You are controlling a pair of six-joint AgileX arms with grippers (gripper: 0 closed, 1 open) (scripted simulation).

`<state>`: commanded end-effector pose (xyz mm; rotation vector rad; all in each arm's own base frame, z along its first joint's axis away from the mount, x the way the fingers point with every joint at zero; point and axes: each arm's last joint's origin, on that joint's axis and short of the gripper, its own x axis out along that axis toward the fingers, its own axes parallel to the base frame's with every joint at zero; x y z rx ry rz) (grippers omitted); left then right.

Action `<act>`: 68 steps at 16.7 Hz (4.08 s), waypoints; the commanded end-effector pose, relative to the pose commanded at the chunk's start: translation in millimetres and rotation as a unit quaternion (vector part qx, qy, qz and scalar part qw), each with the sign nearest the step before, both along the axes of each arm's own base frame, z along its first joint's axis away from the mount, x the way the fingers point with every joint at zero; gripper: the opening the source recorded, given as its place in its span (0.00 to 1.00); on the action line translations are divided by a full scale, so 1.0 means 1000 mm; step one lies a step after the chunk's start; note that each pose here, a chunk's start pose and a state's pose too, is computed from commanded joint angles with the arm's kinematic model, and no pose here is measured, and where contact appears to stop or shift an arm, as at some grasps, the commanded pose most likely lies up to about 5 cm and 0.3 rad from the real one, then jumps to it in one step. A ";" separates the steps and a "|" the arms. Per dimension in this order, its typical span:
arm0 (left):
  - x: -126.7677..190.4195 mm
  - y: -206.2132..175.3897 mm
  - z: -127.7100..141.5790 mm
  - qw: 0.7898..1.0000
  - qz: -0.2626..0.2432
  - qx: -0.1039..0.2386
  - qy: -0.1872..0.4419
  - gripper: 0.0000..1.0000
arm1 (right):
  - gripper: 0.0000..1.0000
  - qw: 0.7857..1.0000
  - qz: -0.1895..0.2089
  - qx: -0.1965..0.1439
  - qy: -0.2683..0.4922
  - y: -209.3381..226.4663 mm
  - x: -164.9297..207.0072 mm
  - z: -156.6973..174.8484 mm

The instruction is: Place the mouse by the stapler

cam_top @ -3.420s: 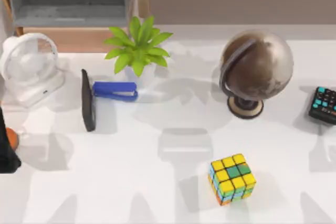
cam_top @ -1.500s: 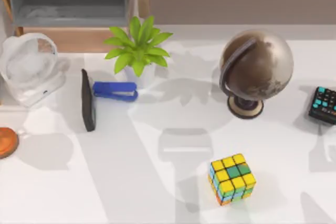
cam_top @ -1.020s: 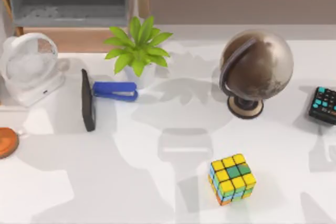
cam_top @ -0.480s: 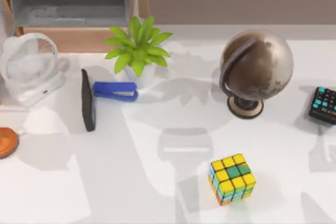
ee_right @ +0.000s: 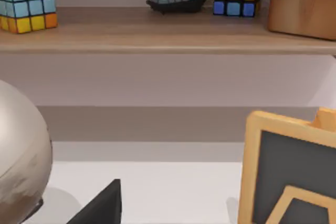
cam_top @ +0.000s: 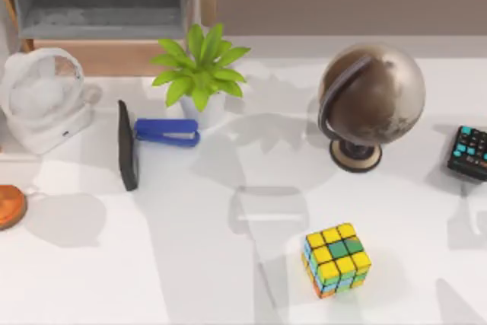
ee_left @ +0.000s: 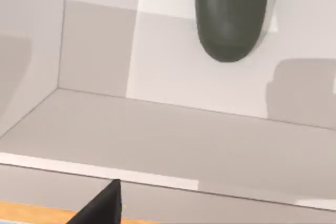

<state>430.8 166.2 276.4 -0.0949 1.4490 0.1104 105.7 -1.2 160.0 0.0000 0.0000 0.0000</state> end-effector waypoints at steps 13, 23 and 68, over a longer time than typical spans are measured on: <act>0.058 0.004 -0.142 1.000 0.007 0.000 0.008 1.00 | 1.00 1.000 0.000 0.000 0.000 0.000 0.000 0.000; 0.058 0.004 -0.142 1.000 0.007 0.000 0.008 0.47 | 1.00 1.000 0.000 0.000 0.000 0.000 0.000 0.000; -0.124 -0.346 -0.058 0.997 -0.052 -0.037 -0.048 0.00 | 1.00 1.000 0.000 0.000 0.000 0.000 0.000 0.000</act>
